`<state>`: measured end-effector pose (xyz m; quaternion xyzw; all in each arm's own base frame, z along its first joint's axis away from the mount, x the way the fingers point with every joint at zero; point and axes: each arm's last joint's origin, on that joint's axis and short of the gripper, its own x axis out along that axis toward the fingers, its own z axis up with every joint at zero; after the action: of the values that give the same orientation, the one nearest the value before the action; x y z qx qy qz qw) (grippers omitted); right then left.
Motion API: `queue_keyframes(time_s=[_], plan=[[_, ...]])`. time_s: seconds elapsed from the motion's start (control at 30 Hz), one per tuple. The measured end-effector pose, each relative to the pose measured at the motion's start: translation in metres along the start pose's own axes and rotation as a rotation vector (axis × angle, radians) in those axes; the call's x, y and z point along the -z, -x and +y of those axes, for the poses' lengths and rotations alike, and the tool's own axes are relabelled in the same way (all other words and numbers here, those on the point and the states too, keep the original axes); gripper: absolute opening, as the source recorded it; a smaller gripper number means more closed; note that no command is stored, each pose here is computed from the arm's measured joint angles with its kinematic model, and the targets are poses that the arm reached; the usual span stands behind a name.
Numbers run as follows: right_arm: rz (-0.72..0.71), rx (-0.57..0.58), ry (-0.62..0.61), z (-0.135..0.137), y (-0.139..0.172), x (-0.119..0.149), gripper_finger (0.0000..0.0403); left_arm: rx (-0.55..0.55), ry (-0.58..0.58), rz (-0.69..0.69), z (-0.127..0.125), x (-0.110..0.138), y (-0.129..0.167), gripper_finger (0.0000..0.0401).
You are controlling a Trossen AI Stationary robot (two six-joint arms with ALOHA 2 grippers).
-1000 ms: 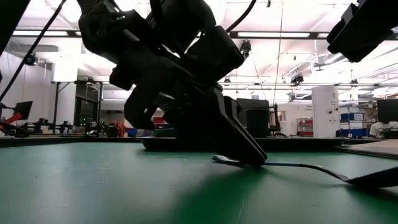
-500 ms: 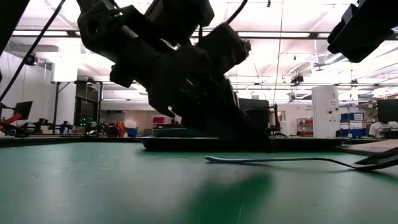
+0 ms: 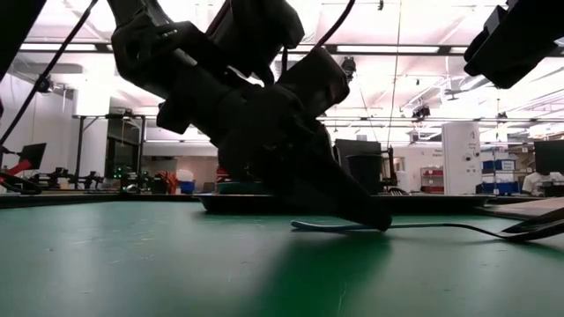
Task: Pick and place plate/cup/fork/spoon on tray
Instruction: Put the blue spoon on the black serving tray to the right of the green plate
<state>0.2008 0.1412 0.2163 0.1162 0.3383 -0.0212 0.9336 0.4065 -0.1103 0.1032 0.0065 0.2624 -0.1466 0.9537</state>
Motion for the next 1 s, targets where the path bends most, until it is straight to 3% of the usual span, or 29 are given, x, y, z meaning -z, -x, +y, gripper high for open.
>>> queue_keyframes(time_s=[0.17, 0.4, 1.0], plan=[[-0.004, 0.007, 0.0, 0.0, 0.0, 0.0, 0.0009, 0.005, 0.006, 0.006, 0.0, 0.003, 0.0, 0.0102], [-0.007, 0.009, -0.001, 0.0, 0.0, 0.0, 0.0009, 0.006, 0.029, 0.01, 0.0, 0.005, 0.0, 0.0013], [-0.131, 0.0, 0.029, 0.018, 0.023, -0.004, 0.0009, -0.117, 0.003, -0.053, -0.006, -0.016, 0.023, 0.0001]])
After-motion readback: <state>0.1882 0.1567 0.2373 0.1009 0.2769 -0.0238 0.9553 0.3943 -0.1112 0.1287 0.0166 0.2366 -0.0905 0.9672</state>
